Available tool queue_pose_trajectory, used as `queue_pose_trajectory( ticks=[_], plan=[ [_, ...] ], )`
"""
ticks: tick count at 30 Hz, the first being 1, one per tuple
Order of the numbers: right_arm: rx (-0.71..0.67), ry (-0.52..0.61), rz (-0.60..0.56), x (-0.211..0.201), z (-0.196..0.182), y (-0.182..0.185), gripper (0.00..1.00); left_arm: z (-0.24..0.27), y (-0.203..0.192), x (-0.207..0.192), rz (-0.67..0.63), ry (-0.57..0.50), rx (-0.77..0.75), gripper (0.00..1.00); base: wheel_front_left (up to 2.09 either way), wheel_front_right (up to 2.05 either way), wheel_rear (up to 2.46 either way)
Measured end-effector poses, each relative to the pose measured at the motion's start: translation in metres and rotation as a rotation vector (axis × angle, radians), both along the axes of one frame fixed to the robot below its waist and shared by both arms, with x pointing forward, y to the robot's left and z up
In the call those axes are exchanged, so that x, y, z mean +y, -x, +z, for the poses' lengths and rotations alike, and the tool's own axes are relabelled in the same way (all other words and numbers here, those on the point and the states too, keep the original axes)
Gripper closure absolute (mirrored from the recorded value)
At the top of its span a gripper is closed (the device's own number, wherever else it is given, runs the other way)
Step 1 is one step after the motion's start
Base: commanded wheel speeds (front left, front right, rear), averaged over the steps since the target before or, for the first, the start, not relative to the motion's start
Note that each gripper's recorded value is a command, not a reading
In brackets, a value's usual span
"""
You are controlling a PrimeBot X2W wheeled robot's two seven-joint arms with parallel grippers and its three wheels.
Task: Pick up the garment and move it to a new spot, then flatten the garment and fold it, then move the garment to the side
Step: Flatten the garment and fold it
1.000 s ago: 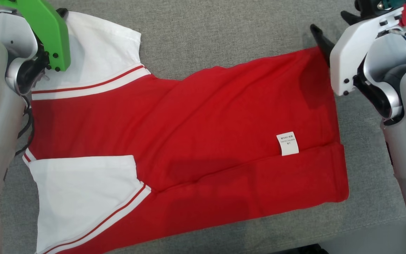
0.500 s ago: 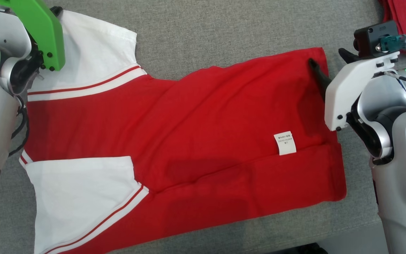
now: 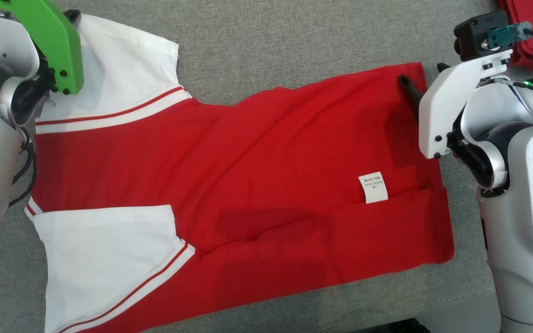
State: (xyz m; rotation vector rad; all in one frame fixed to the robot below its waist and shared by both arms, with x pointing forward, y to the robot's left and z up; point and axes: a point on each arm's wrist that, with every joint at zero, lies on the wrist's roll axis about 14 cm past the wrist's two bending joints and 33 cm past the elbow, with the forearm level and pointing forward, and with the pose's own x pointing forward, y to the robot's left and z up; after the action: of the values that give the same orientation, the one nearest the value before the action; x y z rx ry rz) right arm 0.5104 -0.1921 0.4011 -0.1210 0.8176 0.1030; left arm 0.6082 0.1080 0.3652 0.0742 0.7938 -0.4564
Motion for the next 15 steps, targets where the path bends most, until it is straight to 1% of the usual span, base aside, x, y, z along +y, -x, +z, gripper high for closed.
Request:
queue_pose_trajectory(
  ticks=[1,2,3,4,5,6,7,11,12,13,15],
  plan=[
    [0.016,0.001,0.000,-0.0001,-0.0019,0.0008,0.14,-0.0001,0.0005,0.0000,-0.001,-0.002,0.001,1.00,0.00,0.00,0.00],
    [0.030,0.001,0.002,0.0004,-0.0031,0.0010,0.20,0.0000,0.0011,0.0001,-0.002,-0.003,0.003,1.00,0.00,0.00,0.00],
    [0.038,0.003,0.005,0.0009,-0.0033,0.0010,0.12,0.0005,0.0014,0.0001,-0.003,-0.004,0.002,1.00,0.00,0.00,0.00],
    [0.048,0.006,0.008,0.0013,-0.0038,0.0019,0.08,0.0009,0.0018,0.0000,-0.002,-0.002,0.002,1.00,0.00,0.00,0.00],
    [0.056,0.005,0.010,0.0017,-0.0041,0.0024,0.07,0.0012,0.0021,-0.0001,-0.002,-0.001,0.003,1.00,0.00,0.00,0.00],
    [0.063,0.007,0.011,0.0015,-0.0039,0.0028,0.02,0.0013,0.0024,-0.0002,-0.003,-0.001,0.003,1.00,0.00,0.00,0.00],
    [0.068,0.010,0.012,0.0007,-0.0032,0.0026,0.00,0.0014,0.0025,-0.0002,-0.003,-0.001,0.003,1.00,0.00,0.00,0.00],
    [0.065,0.017,0.011,-0.0021,0.0025,-0.0027,0.00,0.0017,0.0035,0.0002,-0.004,-0.004,0.005,1.00,0.00,0.00,0.00],
    [0.066,0.015,0.011,-0.0018,0.0025,-0.0038,0.03,0.0015,0.0037,0.0003,-0.004,-0.004,0.006,1.00,0.00,0.00,0.00],
    [0.069,0.015,0.012,-0.0015,0.0022,-0.0048,0.04,0.0012,0.0040,0.0003,-0.005,-0.004,0.008,1.00,0.00,0.00,0.00],
    [0.090,0.010,0.014,-0.0005,-0.0020,-0.0043,0.23,0.0003,0.0044,0.0007,-0.005,-0.006,0.011,1.00,0.00,0.00,0.00]
  ],
)
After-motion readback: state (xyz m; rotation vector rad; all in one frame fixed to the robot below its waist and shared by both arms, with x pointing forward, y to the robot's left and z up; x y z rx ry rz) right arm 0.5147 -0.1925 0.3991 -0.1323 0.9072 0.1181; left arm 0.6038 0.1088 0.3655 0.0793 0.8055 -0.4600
